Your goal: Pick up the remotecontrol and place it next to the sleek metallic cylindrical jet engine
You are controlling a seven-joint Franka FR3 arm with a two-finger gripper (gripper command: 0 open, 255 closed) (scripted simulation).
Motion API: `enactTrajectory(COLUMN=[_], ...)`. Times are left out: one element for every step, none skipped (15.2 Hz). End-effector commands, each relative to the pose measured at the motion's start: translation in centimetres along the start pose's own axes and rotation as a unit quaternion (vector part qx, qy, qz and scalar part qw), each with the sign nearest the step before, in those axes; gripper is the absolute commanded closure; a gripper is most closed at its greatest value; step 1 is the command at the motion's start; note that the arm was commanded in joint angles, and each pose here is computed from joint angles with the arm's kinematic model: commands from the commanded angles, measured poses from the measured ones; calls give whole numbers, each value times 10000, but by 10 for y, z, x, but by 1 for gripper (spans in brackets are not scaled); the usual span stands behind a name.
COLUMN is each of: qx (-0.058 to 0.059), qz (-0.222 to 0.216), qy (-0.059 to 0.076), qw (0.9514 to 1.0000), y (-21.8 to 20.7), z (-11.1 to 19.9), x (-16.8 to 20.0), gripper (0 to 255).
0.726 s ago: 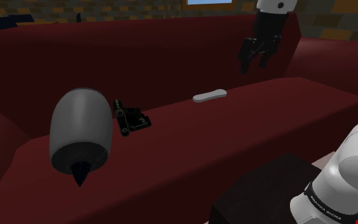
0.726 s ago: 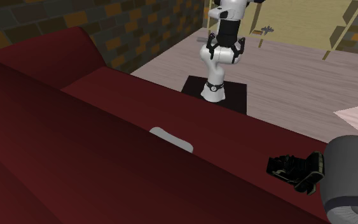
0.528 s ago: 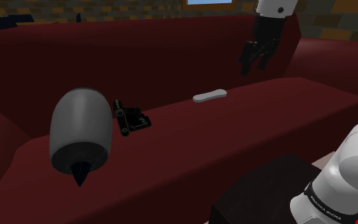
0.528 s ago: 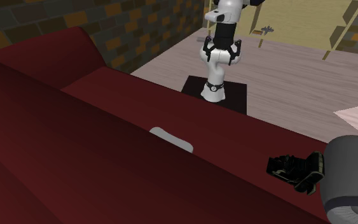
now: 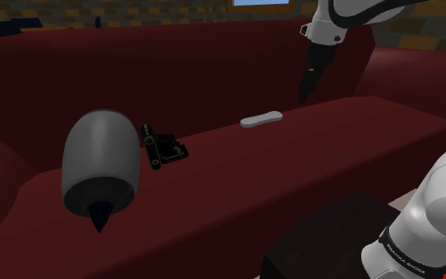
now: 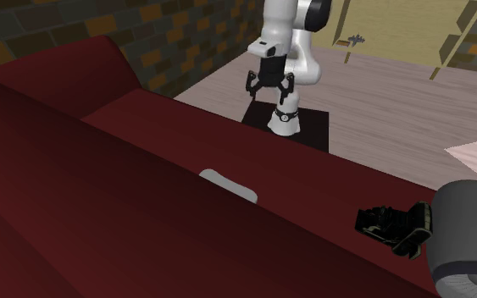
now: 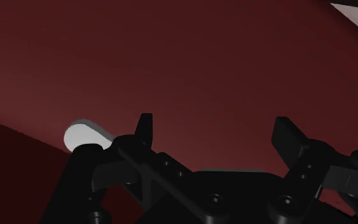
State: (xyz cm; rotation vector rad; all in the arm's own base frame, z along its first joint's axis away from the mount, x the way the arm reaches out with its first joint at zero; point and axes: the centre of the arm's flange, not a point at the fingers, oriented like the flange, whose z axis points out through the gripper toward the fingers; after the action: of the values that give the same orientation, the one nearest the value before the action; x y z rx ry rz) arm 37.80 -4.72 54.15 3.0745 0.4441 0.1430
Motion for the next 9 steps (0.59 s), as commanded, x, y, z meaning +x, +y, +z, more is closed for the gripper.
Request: enactTrajectory(qx=[-6,-5,-4,-3,-2,-1,0,1,2], qz=[-484,-707,-929,-1150,-1372,-1592,-1812,-2031,-2248], qy=[-13,-21,-30,-38,-46,-54,-62,-70,-78], qw=[9988,9975,9957,9934,9905,9872,9834,9791,9744], y=[20,29,37,45,53,60,67,74,80], z=[15,23,31,39,47,55,63,71,79], x=[11,17,24,31,38,46,54,62,70], gripper=[0,0,0,0,0,0,0,0,0])
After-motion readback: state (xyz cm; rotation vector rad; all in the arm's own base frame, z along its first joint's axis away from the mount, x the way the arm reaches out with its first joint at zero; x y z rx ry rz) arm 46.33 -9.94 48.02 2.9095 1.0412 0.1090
